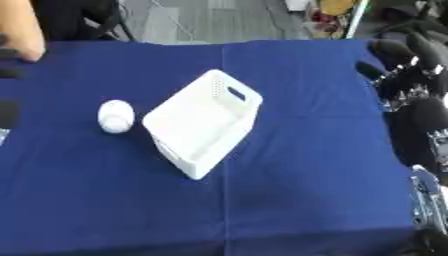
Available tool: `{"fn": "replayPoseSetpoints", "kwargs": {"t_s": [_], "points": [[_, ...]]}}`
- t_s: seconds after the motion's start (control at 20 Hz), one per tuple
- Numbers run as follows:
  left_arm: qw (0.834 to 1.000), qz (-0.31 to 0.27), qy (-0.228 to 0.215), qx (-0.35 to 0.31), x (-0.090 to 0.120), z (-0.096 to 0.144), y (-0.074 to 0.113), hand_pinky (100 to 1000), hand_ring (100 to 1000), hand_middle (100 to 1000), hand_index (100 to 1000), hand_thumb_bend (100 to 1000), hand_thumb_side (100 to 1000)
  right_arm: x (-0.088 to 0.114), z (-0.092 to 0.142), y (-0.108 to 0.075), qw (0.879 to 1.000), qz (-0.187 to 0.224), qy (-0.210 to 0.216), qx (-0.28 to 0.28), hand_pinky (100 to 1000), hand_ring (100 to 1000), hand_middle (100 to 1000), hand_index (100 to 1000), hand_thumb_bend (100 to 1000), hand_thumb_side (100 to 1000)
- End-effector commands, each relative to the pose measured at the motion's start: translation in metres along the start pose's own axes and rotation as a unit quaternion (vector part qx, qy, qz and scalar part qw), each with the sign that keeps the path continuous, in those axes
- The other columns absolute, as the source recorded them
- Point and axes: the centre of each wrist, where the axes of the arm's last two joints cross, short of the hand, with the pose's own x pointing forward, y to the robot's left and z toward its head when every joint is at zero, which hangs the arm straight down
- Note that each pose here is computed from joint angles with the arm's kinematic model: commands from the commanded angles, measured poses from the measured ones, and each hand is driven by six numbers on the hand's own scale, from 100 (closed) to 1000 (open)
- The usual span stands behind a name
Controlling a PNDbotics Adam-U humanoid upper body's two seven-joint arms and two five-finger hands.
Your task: Pick up objects on the table and place them in the box.
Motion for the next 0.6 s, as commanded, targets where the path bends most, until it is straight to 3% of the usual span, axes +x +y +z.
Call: {"fn": "replayPoseSetpoints", "kwargs": {"t_s": [0.05, 0.35, 0.6], "points": [[0.999, -0.039, -0.022, -0.01, 0.007, -0.006, 0.011, 731, 806, 860, 869, 498, 426, 0.006, -0.003, -0.003, 1.0, 0.009, -0.005, 0.008, 941, 992, 886, 1000, 181, 585], [0.978, -0.166, -0.056, -0.114, 0.013, -0.015, 0.034, 782, 835, 869, 912, 571, 421, 0.006, -0.002, -0.003, 1.0, 0.008, -0.001, 0.011, 943, 993, 886, 1000, 182, 585], [0.959, -0.208, -0.054, -0.185, 0.015, -0.014, 0.041, 794, 838, 872, 920, 589, 459, 0.006, -0.002, -0.003, 1.0, 0.007, 0.002, 0.012, 943, 993, 886, 1000, 183, 585]]}}
